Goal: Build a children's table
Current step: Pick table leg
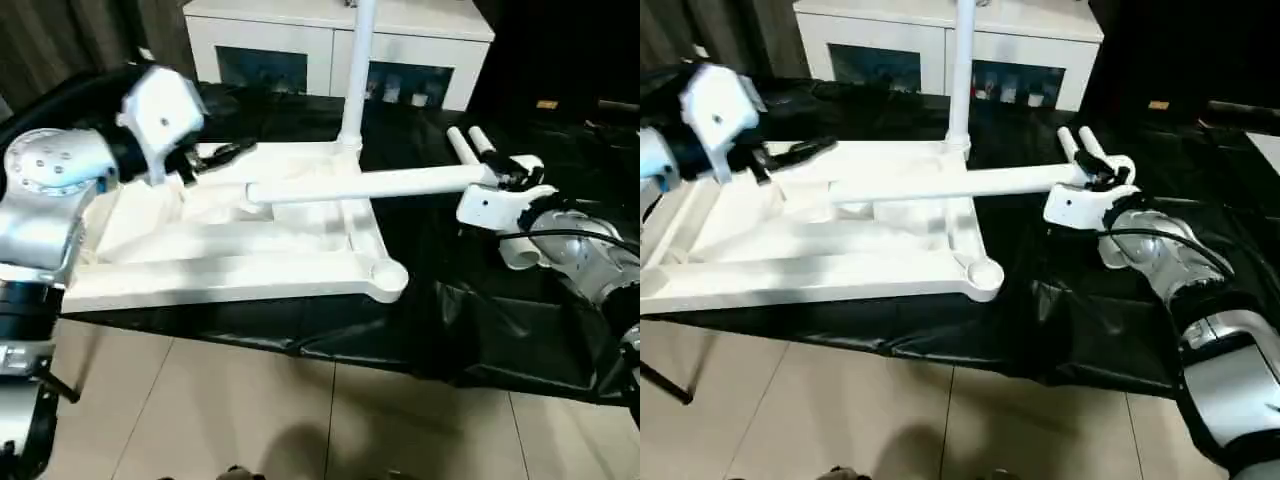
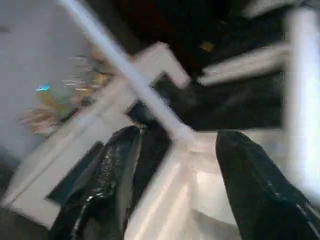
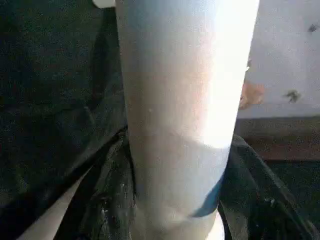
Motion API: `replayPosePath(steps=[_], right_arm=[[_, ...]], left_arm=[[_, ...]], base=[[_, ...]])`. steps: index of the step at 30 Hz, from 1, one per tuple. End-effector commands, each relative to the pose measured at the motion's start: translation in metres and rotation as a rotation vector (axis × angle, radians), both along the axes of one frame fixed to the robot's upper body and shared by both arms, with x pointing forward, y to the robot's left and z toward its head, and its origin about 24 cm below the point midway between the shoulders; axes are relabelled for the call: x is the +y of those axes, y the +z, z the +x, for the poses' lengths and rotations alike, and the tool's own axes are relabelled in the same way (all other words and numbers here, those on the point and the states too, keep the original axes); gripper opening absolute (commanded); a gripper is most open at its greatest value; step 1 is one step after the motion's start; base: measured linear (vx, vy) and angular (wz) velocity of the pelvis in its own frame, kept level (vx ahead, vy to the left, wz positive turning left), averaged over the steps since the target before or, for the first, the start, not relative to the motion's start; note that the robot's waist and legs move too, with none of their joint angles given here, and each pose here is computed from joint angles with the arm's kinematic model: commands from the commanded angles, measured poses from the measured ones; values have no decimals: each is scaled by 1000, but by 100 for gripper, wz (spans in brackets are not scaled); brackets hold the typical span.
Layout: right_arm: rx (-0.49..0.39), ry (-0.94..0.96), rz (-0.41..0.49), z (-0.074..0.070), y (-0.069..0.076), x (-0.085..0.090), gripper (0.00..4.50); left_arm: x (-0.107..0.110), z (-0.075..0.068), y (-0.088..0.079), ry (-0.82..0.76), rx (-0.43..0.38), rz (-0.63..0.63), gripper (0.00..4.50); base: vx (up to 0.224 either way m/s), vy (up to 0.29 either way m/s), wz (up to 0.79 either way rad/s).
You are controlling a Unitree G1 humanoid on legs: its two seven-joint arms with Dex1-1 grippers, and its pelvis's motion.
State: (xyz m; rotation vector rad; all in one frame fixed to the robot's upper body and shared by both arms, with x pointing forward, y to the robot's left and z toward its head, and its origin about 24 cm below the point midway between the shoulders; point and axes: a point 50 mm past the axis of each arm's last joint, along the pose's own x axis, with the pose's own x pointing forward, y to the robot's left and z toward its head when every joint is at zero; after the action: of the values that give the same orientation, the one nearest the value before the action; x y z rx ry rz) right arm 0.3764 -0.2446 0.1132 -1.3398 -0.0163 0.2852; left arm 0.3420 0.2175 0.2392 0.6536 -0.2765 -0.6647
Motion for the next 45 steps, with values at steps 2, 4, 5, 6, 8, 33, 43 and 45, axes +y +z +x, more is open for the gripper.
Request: replayPosePath(steps=[2, 4, 5, 6, 8, 33, 43, 45], right_arm=[[52, -75, 271, 0, -3, -4, 188], [171, -63, 735, 1, -5, 12, 188], [171, -63, 735, 1, -5, 12, 187], [184, -54, 777, 1, -5, 14, 187], [364, 102, 1094, -8, -10, 43, 187], [1094, 577, 1534, -64, 19, 68, 186], [1125, 579, 1548, -69, 23, 70, 186], [1113, 572, 1547, -69, 23, 70, 186]], left_arm=[[25, 7, 17, 164, -84, -141, 304], [42, 15, -5, 309, 5, -197, 304], [42, 15, -5, 309, 5, -197, 304], [42, 15, -8, 313, 17, -197, 304], [30, 15, -42, 282, 142, -227, 304], [-89, -12, -69, -146, 336, -416, 304], [-86, -14, -76, -85, 370, -411, 304], [-84, -12, -79, -38, 356, -410, 304]], base=[[0, 0, 0], [0, 0, 0], [0, 0, 0], [0, 0, 0], [0, 0, 0], [0, 0, 0], [0, 0, 0], [0, 0, 0]])
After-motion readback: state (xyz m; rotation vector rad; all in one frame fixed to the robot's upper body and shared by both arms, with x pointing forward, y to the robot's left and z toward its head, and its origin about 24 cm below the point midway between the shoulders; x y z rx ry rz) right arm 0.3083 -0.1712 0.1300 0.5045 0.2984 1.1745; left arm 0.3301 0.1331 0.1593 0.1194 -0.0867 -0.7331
